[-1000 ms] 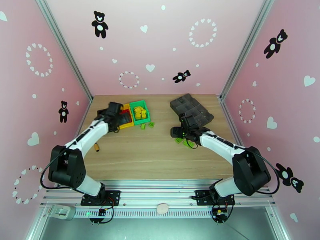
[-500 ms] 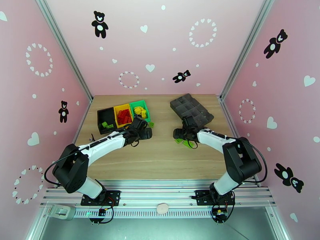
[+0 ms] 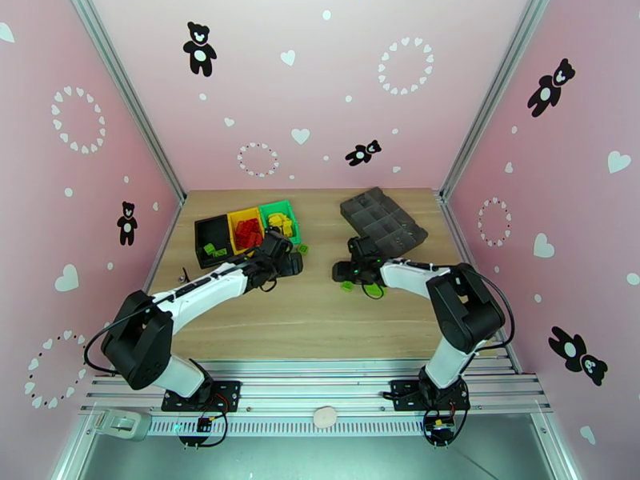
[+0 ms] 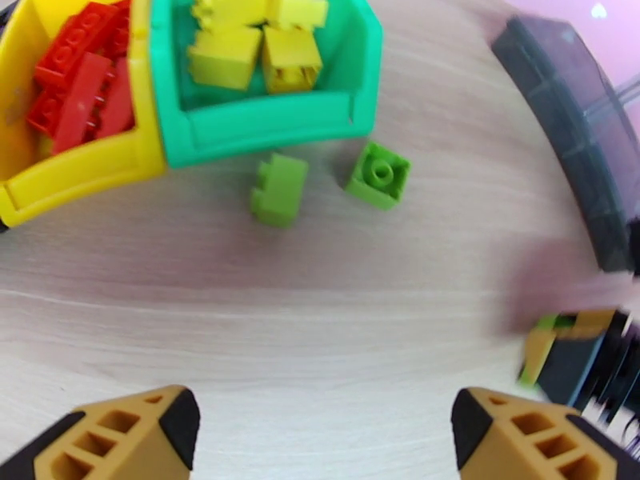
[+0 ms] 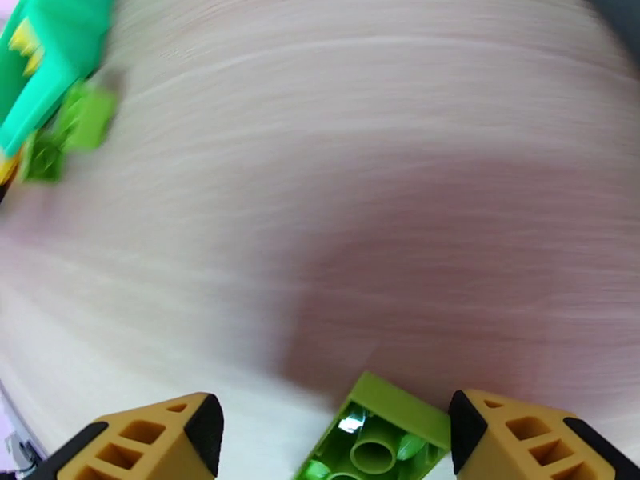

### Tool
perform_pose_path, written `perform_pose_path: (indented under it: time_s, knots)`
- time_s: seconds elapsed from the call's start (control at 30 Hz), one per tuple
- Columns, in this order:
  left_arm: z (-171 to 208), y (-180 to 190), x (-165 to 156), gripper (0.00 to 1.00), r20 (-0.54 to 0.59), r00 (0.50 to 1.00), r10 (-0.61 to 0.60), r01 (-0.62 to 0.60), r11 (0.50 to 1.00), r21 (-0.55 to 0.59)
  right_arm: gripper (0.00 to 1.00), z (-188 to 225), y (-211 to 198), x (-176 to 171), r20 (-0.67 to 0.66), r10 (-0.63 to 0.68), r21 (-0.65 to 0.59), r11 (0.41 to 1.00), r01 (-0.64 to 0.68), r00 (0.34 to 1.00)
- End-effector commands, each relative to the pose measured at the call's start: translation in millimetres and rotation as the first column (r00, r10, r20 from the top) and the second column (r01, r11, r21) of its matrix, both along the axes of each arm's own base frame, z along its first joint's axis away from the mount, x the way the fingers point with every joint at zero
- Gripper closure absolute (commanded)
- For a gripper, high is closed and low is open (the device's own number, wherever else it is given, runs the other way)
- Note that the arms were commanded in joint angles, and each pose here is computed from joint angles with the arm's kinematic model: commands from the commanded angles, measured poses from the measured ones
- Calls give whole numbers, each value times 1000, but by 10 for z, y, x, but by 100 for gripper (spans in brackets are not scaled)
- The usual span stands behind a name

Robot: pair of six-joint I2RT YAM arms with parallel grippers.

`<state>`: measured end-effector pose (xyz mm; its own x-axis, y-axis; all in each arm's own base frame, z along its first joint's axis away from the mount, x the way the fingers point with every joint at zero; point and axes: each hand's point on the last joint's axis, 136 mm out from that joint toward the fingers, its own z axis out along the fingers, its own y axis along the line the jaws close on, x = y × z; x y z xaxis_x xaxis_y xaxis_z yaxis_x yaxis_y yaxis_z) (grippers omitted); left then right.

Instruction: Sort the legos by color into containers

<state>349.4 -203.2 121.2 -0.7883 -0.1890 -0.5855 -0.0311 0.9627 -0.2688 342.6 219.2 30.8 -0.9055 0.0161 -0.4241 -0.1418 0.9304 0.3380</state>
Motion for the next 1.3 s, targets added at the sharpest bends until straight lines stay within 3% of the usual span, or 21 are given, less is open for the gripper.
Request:
perform_pose_path:
  time_s: [0.0, 0.3, 0.43, 0.7, 1.27]
  knots:
    - [-6, 29, -57, 11, -20, 1000, -22, 22, 1000, 8, 21, 139, 167, 33, 16, 8, 55, 998, -9, 1000]
    - [-177, -357, -227, 13, -80, 994, -75, 78, 997, 23, 16, 424, -513, -50, 84, -101, -142, 983, 112, 991]
    - [-267, -736, -348, 14, -110, 986, -127, 128, 992, 5, 16, 604, -894, -172, 128, -187, -151, 967, 206, 974]
    - [-500, -1624, -479, 19, -175, 949, -261, 279, 957, 81, 18, 993, -1338, -448, 228, -278, -117, 944, 309, 933]
    - [-924, -1945, -451, 37, -245, 933, -262, 319, 919, 231, 17, 1091, -1469, -647, 275, -287, -90, 942, 322, 917]
